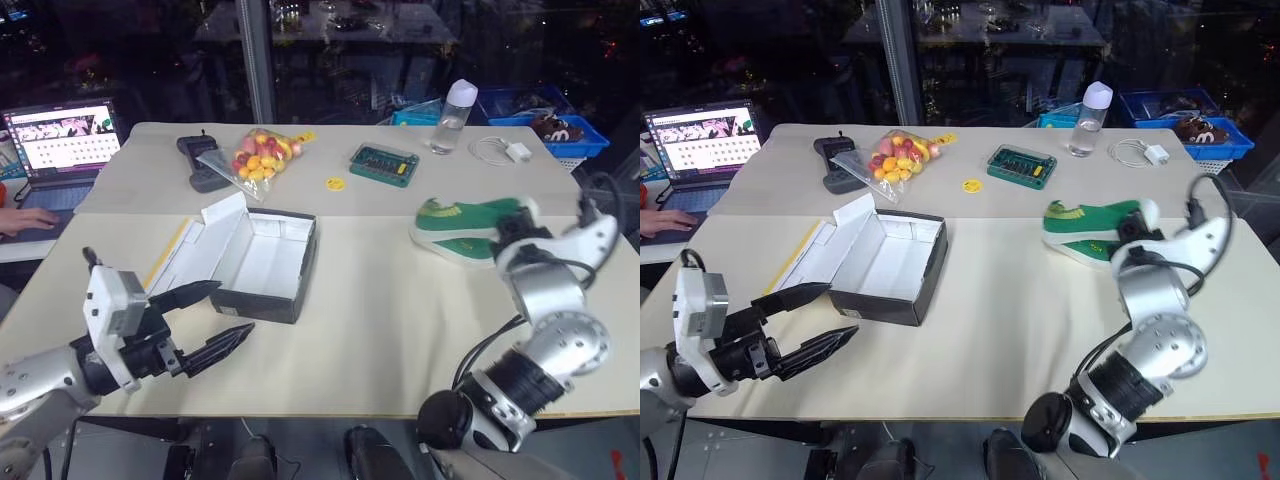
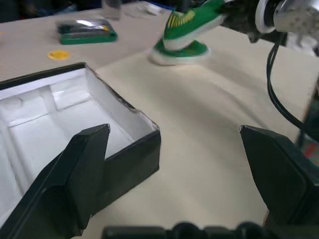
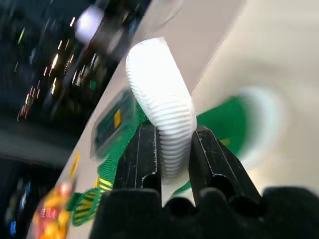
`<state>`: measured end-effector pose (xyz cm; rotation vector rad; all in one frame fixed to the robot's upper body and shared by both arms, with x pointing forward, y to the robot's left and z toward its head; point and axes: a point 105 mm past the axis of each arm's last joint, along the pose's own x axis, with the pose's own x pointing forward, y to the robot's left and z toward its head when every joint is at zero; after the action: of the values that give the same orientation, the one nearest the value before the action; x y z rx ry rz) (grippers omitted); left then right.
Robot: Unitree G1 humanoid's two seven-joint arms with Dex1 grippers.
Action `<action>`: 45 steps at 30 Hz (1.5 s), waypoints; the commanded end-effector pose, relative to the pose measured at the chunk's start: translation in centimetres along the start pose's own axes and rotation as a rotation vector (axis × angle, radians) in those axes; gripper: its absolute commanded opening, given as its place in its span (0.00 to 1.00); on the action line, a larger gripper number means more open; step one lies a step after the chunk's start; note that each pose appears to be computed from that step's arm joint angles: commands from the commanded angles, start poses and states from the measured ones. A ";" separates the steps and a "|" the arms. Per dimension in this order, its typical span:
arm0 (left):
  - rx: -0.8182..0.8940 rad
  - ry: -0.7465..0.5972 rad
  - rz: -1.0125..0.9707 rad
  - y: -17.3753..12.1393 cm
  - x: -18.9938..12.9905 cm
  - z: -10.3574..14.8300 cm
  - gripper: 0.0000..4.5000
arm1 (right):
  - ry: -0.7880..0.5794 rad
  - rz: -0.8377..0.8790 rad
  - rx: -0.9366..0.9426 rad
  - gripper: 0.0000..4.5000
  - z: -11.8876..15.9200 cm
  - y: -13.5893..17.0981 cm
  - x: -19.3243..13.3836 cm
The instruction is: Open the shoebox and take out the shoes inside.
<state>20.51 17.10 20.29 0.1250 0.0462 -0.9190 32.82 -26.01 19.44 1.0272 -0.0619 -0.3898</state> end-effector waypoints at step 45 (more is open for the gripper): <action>-0.019 -0.047 0.049 2.4 1.6 -1.7 1.00 | 0.702 0.401 -0.818 0.67 -4.9 -4.5 -5.9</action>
<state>22.87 16.80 18.81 0.0857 0.0318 -0.9525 28.06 -22.34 12.00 0.3369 0.5204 0.1953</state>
